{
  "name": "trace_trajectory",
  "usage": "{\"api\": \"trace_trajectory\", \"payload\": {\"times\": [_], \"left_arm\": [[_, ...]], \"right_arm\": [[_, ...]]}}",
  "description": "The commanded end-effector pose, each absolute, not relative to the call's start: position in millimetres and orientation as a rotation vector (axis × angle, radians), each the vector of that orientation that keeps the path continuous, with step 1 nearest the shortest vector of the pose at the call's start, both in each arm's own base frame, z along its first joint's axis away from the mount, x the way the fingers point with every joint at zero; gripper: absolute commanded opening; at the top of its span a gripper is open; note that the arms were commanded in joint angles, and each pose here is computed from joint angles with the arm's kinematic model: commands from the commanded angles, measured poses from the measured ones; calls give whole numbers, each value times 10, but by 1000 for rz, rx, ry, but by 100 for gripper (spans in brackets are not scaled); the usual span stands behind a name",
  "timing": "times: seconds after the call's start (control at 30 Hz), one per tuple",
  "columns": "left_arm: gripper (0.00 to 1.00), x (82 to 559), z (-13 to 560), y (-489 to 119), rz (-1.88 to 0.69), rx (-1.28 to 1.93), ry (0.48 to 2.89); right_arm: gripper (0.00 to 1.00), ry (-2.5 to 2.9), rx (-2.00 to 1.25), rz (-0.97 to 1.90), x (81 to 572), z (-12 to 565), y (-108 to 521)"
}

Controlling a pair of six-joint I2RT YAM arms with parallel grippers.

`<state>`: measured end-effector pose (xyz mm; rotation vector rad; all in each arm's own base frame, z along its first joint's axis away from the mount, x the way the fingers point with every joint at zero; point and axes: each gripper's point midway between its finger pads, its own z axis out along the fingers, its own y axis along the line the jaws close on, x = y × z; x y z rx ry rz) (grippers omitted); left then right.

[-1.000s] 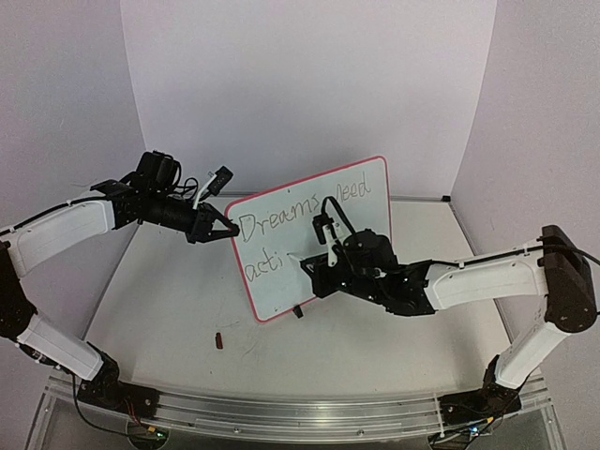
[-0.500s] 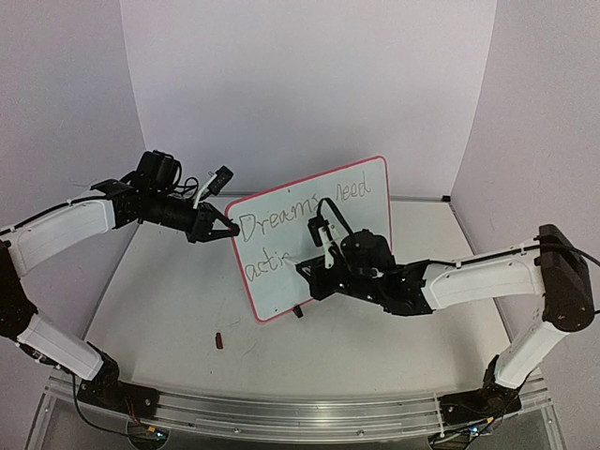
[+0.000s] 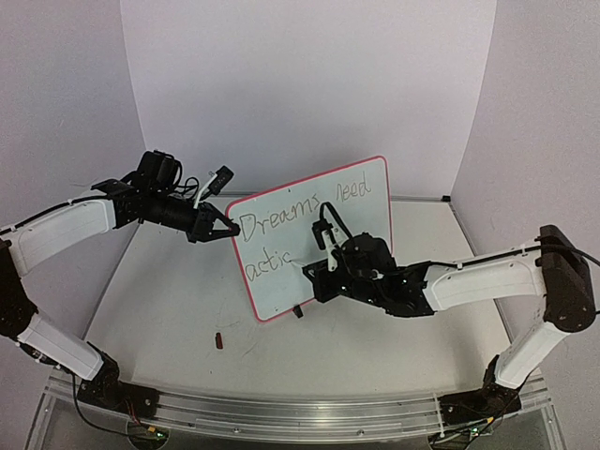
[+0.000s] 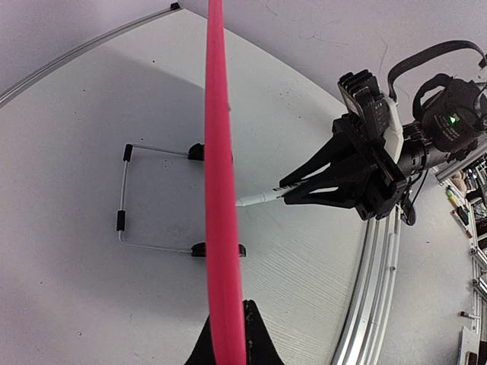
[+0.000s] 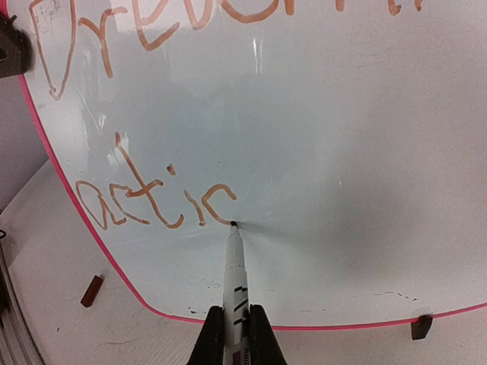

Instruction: Write a sentence on the whiteboard

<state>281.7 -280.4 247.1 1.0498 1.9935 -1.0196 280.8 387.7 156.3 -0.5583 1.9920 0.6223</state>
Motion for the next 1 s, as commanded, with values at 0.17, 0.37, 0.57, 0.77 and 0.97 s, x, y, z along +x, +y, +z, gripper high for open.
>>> {"api": "trace_trajectory", "payload": {"times": [0.17, 0.37, 0.57, 0.77, 0.97], "left_arm": [[0, 2648, 2058, -2822, -1031, 1097, 2157], [0, 2650, 2060, -2820, -1027, 1097, 2156], [0, 2651, 2066, -2820, -1026, 1096, 2155], [0, 2649, 2072, -2818, -1025, 1096, 2153], [0, 2642, 2071, -2818, -1025, 1098, 2153]], "right_arm": [[0, 1892, -503, 615, 2930, 2022, 3851], [0, 1894, -567, 665, 2886, 1990, 3998], [0, 1882, -583, 700, 2823, 2038, 3988], [0, 1867, -515, 659, 2827, 2125, 3780], [0, 1891, -500, 608, 2889, 2044, 3758]]}}
